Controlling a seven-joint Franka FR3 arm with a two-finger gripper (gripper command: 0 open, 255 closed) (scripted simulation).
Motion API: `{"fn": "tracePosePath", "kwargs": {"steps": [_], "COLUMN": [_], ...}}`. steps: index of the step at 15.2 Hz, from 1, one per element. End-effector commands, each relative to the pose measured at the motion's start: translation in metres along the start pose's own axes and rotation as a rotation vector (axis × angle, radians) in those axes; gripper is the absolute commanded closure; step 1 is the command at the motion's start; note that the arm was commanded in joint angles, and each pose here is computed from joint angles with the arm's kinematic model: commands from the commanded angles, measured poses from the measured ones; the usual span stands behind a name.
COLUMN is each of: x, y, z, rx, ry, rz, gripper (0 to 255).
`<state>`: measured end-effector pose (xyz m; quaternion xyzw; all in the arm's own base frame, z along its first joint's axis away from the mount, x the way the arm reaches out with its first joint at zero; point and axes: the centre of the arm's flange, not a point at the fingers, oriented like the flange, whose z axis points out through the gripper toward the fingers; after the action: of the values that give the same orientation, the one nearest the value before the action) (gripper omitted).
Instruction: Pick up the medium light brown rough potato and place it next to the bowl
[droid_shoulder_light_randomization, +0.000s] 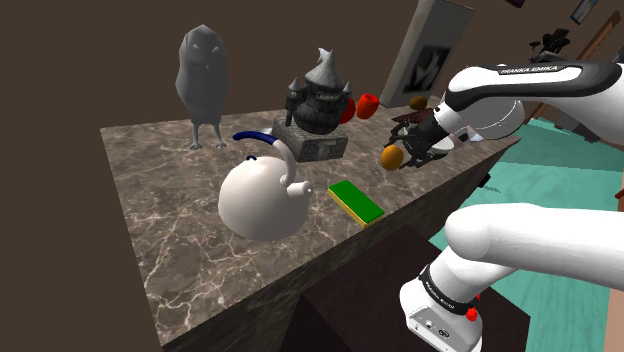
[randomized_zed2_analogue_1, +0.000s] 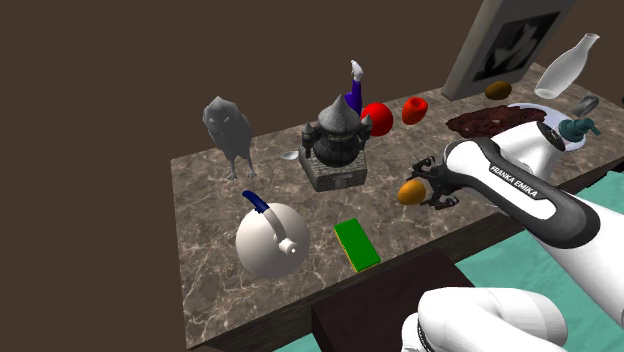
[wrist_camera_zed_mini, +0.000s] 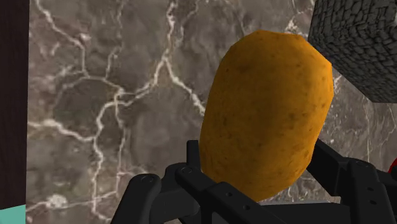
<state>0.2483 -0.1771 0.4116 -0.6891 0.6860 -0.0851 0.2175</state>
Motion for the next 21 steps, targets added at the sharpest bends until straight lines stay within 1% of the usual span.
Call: {"fn": "tracePosePath", "kwargs": {"steps": [1, 3, 4, 9, 13, 21], "x": [0.0, 0.0, 0.0, 0.0, 0.0, 0.0], "y": [0.002, 0.002, 0.002, 0.002, 0.002, 0.002], "z": [0.003, 0.003, 0.003, 0.003, -0.047, -0.047], "rx": [-0.008, -0.008, -0.008, -0.008, -0.008, -0.008], "ry": [-0.003, -0.003, -0.003, -0.003, -0.003, -0.003], "rz": [0.002, 0.003, 0.002, 0.003, 0.003, 0.002], "gripper": [255, 255, 0, 0, 0, 0]}}
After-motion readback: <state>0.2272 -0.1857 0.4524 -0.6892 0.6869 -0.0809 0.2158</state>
